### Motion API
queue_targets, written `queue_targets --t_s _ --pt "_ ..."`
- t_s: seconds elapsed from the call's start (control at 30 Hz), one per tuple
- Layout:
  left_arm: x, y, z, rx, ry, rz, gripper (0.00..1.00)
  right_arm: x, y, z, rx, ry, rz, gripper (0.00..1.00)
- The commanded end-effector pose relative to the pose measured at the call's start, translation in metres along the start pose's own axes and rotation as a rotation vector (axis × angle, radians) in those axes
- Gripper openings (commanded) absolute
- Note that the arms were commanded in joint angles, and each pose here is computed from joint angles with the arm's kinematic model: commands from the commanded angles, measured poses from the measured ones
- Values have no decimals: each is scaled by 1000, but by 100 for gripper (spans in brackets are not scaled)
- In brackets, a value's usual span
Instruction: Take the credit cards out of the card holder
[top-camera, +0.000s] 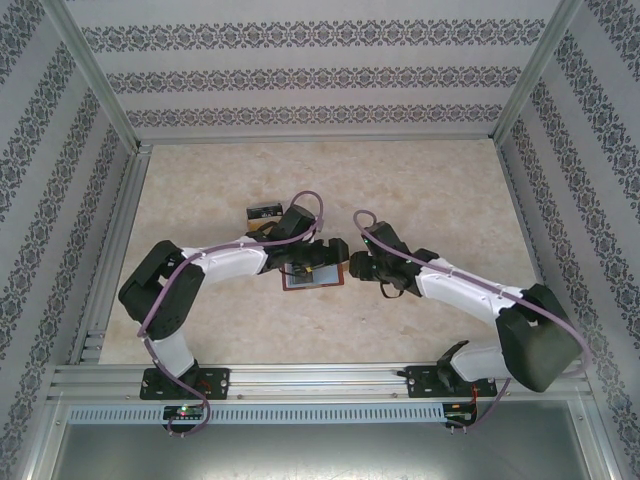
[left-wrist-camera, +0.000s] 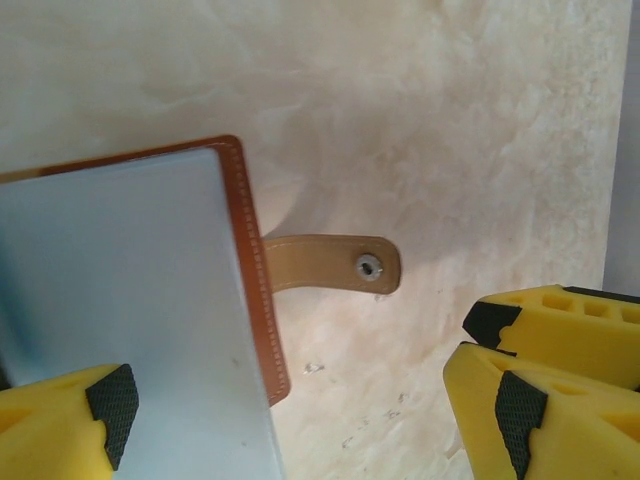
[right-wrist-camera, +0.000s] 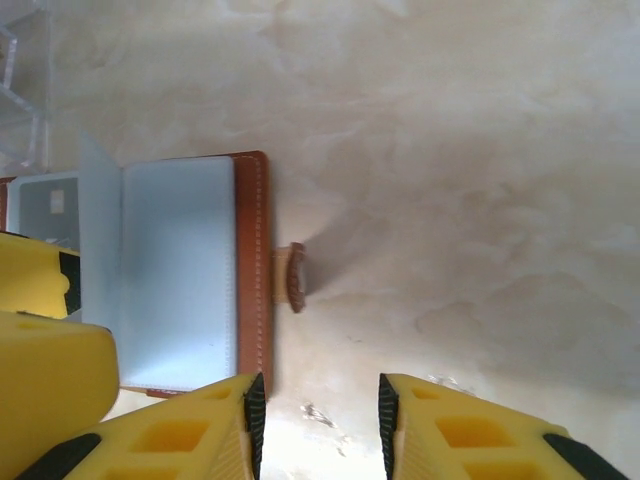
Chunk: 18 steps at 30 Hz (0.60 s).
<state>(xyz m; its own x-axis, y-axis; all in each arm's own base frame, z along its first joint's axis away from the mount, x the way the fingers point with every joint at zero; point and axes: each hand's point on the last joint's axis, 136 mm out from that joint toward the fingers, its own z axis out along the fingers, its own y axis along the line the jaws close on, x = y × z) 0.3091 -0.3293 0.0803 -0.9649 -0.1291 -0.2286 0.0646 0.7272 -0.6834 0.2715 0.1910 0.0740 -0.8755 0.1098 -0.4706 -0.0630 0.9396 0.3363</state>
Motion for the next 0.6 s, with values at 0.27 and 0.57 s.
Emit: queue_targets --t_s 0.27,0.57 --pt "-10 -1 -35 -24 -98 23 96 -6 8 1 -33 -11 16 38" --pt "0 69 -86 -226 -196 -77 73 -17 69 15 -168 32 -53 32"
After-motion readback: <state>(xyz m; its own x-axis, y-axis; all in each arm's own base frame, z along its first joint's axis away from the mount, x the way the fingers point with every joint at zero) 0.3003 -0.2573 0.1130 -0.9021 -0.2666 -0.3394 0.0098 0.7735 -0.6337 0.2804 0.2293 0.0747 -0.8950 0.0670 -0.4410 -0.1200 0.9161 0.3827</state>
